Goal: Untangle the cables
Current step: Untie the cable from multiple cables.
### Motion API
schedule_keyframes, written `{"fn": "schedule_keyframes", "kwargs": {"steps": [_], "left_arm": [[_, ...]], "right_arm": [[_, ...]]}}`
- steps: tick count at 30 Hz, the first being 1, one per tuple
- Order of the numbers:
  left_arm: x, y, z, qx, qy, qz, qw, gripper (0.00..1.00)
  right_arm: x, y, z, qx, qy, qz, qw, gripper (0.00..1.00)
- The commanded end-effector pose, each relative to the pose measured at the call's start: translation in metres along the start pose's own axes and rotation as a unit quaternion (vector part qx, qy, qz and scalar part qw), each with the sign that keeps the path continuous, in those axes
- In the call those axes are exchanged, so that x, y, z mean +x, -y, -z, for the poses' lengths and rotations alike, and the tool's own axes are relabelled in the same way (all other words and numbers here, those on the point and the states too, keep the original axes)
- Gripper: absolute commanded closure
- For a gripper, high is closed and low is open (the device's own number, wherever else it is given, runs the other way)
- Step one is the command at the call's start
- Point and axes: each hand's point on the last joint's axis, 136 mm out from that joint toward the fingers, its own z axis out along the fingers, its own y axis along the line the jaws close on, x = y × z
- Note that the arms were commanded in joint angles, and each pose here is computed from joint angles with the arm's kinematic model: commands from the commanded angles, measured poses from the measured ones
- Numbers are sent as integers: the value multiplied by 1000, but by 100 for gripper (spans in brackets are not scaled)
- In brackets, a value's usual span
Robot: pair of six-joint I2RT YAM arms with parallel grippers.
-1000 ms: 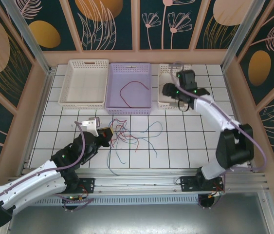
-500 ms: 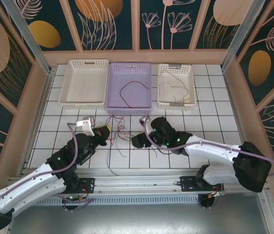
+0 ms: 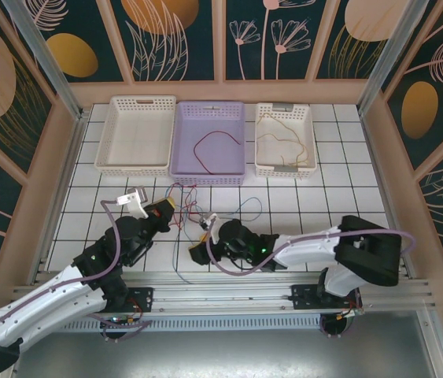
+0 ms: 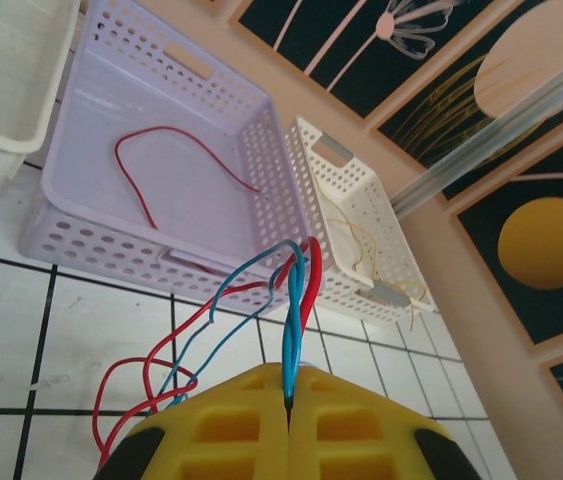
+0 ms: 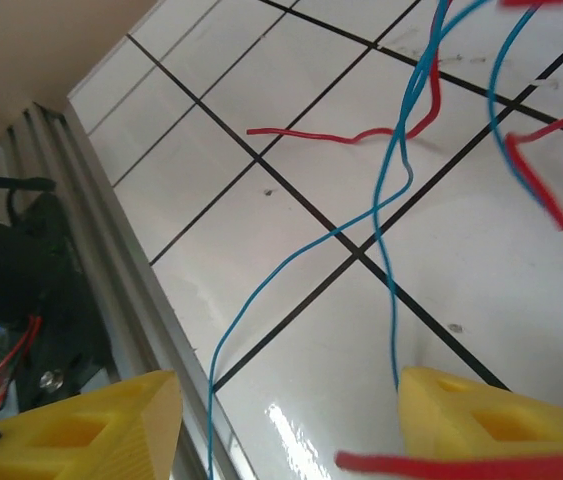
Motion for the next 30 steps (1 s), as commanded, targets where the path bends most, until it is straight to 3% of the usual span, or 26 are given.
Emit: {"fn": "schedule_keyframes", "kwargs": {"steps": [1,9,25,27,30], "left_arm": [[-29,20,7,28,46,36,998,100],[-35,20,9,28,58,48,997,100],[-45,22,13,30,77,58,995,100],[-43,22,12,30,76,60,995,100],[-45,21,14,29,79,60,995,100]], "right_arm": [[-37,-19,-14,-13,67,-13,998,42],[-21,-33,-51,-18,36,-20,999,44],[7,-11,-79,34,6,-60,998,48],[8,-13,-83,30,4,-62,998,55],[4,-10,-84,44,10,-61,997,77]]}}
